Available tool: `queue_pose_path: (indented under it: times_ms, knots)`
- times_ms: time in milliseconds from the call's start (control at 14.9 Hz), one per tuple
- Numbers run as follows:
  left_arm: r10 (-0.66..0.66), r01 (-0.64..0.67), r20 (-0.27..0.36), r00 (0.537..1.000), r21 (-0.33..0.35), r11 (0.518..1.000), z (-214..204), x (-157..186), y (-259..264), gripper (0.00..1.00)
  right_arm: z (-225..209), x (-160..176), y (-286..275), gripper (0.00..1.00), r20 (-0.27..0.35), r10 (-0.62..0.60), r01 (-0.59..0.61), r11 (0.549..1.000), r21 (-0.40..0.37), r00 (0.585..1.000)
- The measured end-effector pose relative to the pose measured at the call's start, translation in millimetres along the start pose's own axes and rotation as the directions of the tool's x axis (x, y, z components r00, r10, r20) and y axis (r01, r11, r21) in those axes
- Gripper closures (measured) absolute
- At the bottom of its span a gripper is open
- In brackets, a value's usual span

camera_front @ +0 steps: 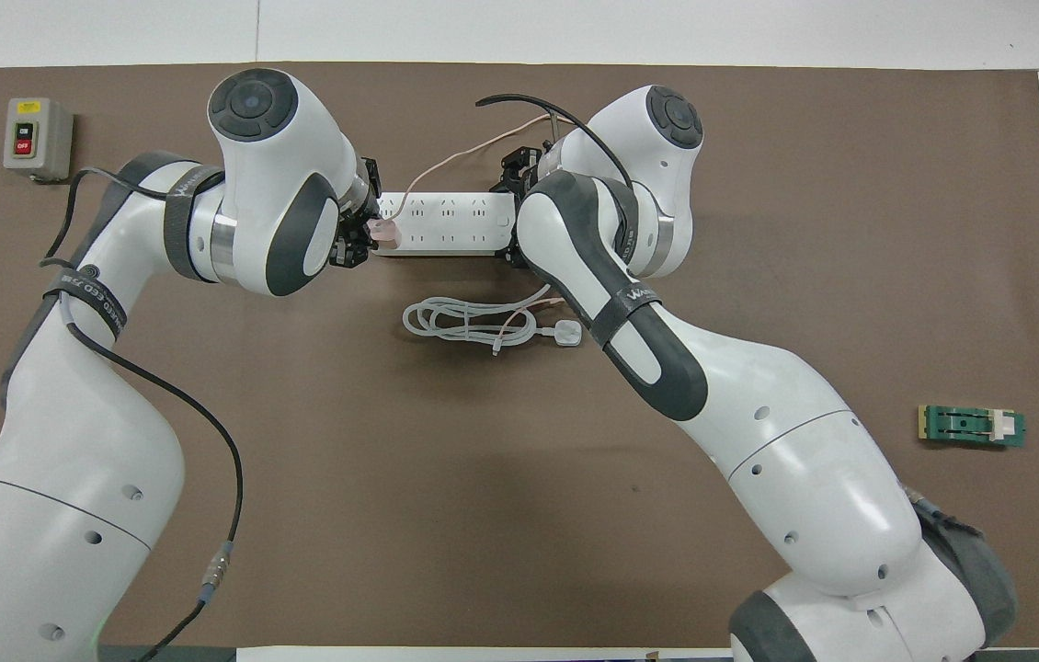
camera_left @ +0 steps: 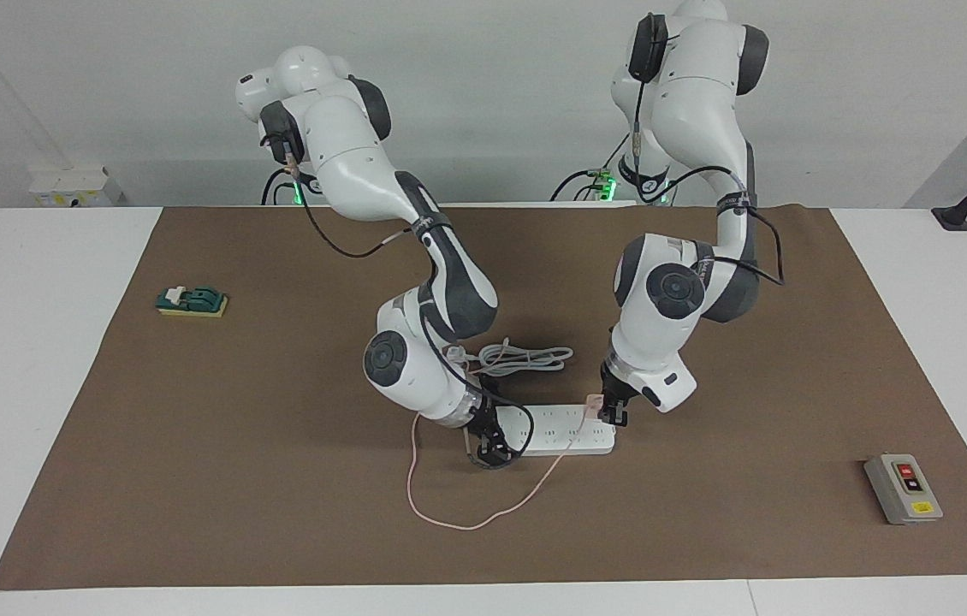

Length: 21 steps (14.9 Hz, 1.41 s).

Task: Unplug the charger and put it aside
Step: 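Pull the charger out of the strip with the left gripper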

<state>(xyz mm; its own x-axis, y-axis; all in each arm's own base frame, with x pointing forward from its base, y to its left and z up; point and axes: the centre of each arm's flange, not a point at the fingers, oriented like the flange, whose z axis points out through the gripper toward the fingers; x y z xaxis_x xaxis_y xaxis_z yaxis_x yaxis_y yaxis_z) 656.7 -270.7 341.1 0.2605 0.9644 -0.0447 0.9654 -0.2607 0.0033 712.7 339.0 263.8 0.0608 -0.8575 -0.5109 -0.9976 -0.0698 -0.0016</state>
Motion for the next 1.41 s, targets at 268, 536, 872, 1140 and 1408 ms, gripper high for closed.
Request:
queue_pose_path:
  times_ms: [268, 536, 872, 1140, 1408]
  knots:
    - [-0.004, 0.004, 0.001, 1.0, 0.006, 1.0, -5, 1, 1, 0.68, 0, 0, 0, 0.07, 0.0, 0.0, 0.0, 1.0, 0.0, 1.0]
    - [-0.018, 0.021, -0.042, 0.999, 0.061, 0.998, -46, 36, -1, 0.68, 0, 0, 0, 0.07, 0.0, 0.0, 0.0, 1.0, 0.0, 1.0]
    - [0.015, -0.012, -0.034, 0.999, 0.067, 0.998, -91, 90, -11, 0.68, 0, 0, 0, 0.07, 0.0, 0.0, 0.0, 1.0, 0.0, 1.0]
    - [0.091, -0.089, -0.013, 0.996, 0.084, 0.992, -138, 166, -34, 0.68, -1, -2, 0, 0.0, -0.003, -0.008, 0.008, 1.0, 0.003, 1.0]
    - [0.196, -0.196, 0.0, 0.981, 0.074, 0.978, -148, 236, -49, 0.68, -13, -11, -2, 0.0, 0.004, -0.021, 0.021, 1.0, 0.006, 1.0]
